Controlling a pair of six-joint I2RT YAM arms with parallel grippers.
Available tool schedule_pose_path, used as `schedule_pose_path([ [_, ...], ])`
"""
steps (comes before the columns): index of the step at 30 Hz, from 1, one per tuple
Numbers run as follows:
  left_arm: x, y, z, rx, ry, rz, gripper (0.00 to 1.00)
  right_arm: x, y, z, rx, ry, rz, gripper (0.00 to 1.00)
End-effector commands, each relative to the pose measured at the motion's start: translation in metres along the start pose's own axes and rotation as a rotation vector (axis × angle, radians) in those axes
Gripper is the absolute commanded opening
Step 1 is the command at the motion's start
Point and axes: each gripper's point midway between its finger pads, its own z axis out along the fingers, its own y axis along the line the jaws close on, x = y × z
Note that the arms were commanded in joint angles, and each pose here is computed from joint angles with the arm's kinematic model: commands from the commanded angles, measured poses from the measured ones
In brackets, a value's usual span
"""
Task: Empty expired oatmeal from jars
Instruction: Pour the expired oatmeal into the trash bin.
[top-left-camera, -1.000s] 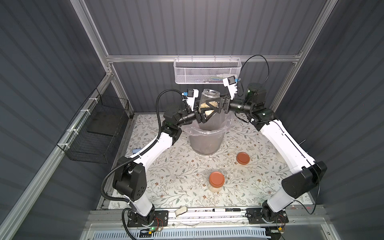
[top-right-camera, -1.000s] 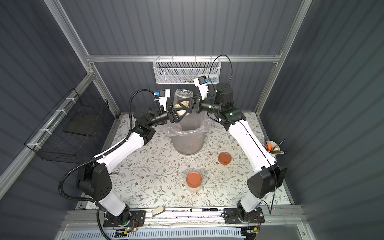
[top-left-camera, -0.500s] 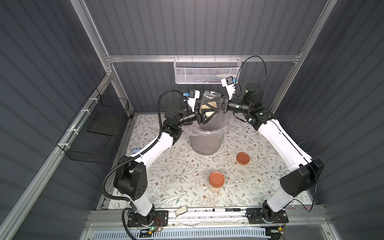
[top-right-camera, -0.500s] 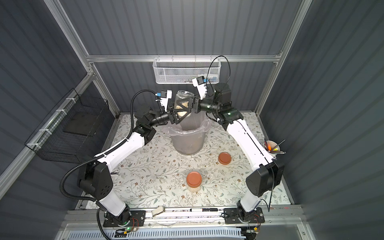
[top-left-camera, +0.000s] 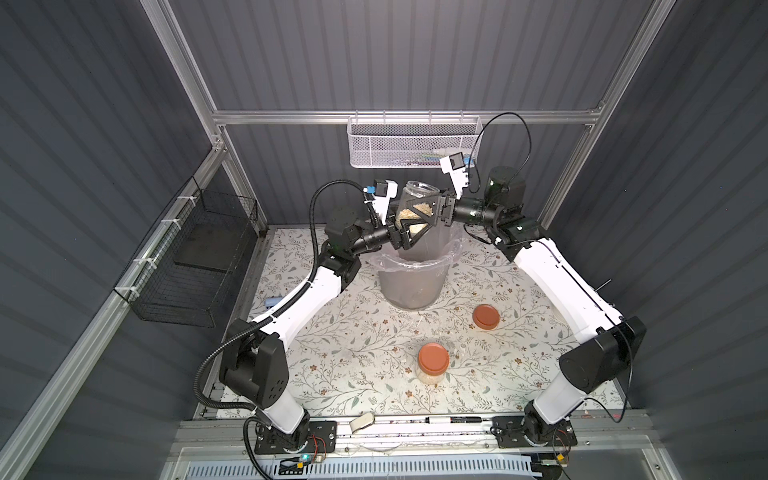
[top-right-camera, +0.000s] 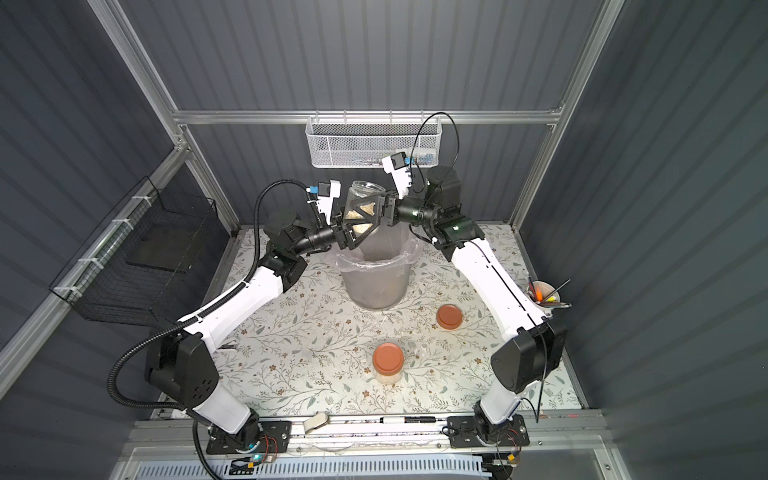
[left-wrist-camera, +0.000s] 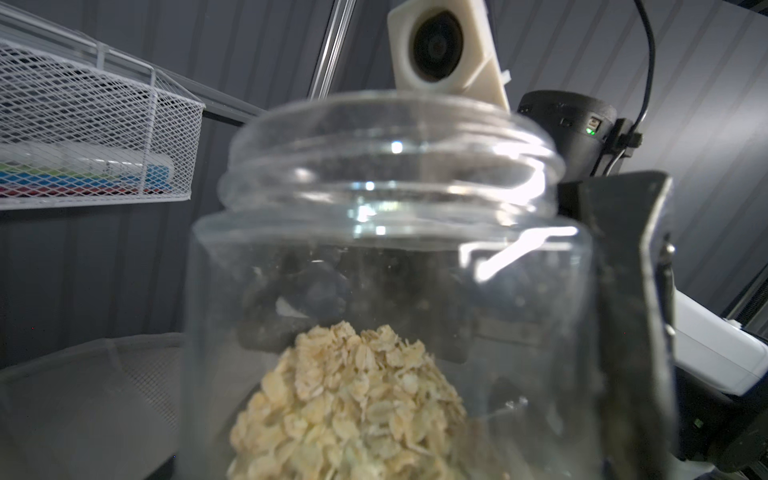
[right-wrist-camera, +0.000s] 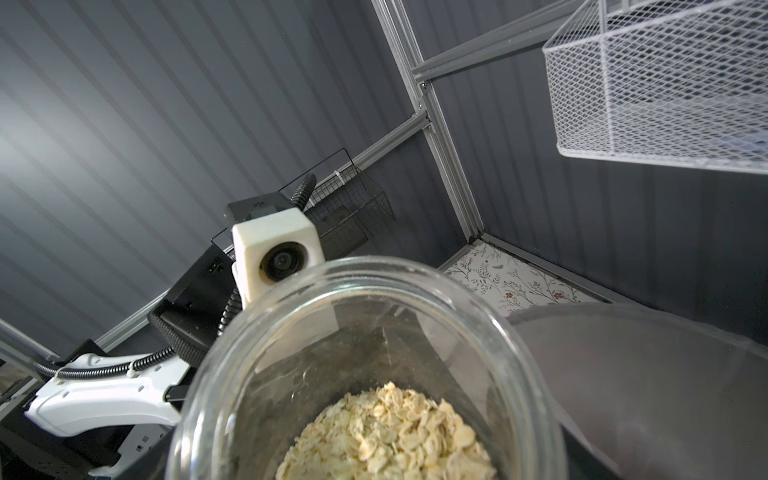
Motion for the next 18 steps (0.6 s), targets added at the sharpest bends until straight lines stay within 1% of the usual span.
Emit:
schedule_pose_path([
  [1,-0.015,-0.02,-0.005,0.04,-0.054,0.132,0.94,-0.029,-0.014,-0.004,0.064,-0.131,0.031,0.42],
  [3,-0.016,-0.019,-0.007,0.031,-0.068,0.135,0.98,-0.031,-0.017,-0.004,0.076,-0.141,0.035,0.42],
  [5,-0.016,-0.019,-0.008,0.022,-0.07,0.147,1.0,-0.032,-0.018,-0.004,0.076,-0.143,0.042,0.41],
  [10,-0.016,-0.018,-0.014,-0.013,-0.079,0.174,1.0,-0.032,-0.026,-0.003,0.108,-0.157,0.055,0.41],
  [13,-0.016,-0.019,-0.021,-0.041,-0.1,0.195,1.0,-0.038,-0.028,-0.006,0.13,-0.181,0.057,0.4],
  [18,-0.018,-0.02,-0.03,-0.057,-0.176,0.219,1.0,-0.045,-0.025,-0.007,0.121,-0.21,0.076,0.41],
])
